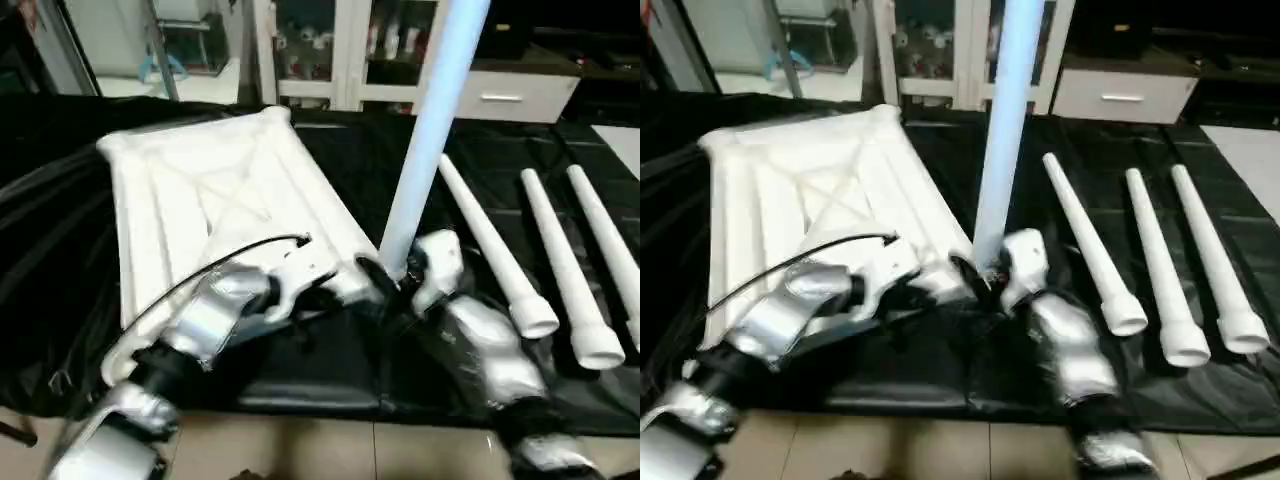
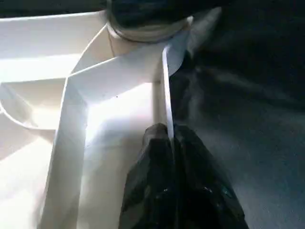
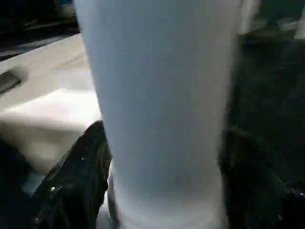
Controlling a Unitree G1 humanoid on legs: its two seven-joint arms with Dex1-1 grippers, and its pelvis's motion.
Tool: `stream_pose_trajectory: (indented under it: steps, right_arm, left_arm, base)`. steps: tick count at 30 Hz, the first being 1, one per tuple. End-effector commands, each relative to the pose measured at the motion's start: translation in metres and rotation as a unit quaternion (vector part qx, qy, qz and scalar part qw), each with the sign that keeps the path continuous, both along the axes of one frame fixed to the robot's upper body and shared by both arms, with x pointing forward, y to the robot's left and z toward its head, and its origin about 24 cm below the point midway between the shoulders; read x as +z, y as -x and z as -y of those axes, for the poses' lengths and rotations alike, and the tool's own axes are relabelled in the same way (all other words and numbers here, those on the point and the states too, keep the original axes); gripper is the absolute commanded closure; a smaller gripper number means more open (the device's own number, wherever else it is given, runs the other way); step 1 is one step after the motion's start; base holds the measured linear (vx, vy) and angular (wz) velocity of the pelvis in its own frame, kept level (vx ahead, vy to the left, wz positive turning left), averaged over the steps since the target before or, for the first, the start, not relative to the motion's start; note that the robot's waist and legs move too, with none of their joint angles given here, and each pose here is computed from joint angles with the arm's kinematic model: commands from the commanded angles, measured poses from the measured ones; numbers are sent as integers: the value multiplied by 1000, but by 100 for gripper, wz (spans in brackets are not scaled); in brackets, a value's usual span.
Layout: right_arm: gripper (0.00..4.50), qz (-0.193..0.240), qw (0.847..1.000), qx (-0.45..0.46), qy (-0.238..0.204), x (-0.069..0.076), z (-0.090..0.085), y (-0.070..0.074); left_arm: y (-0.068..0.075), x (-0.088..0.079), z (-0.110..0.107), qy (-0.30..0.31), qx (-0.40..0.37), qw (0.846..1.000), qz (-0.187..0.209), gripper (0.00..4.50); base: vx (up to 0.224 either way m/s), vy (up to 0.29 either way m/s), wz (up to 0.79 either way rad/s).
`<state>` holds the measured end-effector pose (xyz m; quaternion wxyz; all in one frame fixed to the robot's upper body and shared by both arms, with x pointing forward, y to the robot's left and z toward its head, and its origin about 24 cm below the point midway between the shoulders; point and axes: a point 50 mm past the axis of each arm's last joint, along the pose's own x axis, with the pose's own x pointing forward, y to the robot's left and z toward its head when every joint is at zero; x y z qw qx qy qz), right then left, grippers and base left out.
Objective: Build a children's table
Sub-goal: Rotate leg to tighten
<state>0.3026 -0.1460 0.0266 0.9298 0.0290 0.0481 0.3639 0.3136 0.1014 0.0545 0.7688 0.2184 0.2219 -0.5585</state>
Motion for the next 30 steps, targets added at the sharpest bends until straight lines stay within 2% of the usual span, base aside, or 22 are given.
stream_pose_trajectory:
  steps: [1, 4, 8, 15, 16, 17, 20, 22, 30]
  right_arm:
    - [99, -19, 997, 74, 8, 2, 8, 13]
    - [99, -44, 993, 112, 14, 0, 15, 20]
    - [99, -59, 990, 125, 18, -1, 18, 22]
    - [99, -51, 990, 132, 22, 2, 14, 23]
    - [99, -37, 990, 132, 30, 3, 13, 22]
    - [124, -34, 990, 132, 32, 3, 13, 22]
    - [133, -42, 989, 138, 21, 2, 13, 23]
    - [164, -44, 989, 141, 21, 2, 13, 23]
    - [175, -40, 988, 149, 25, 1, 14, 24]
  left_arm:
    - [15, -16, -8, -39, -56, 996, -51, 450]
    - [17, -12, -12, -38, -84, 994, -50, 450]
    - [21, -10, -16, -45, -111, 991, -63, 450]
    - [24, -10, -18, -53, -129, 988, -68, 450]
    - [24, -10, -18, -56, -131, 987, -68, 450]
    - [25, -10, -18, -56, -132, 987, -68, 450]
    - [25, -10, -19, -58, -134, 987, -70, 450]
    - [25, -10, -19, -59, -135, 987, -71, 450]
    - [26, -11, -20, -62, -139, 986, -74, 450]
  base:
    - [0, 0, 0]
    - [0, 0, 0]
    - [0, 0, 0]
    - [0, 0, 0]
    - [0, 0, 0]
    - [0, 0, 0]
    - [0, 0, 0]
    - [0, 0, 0]
    - [0, 0, 0]
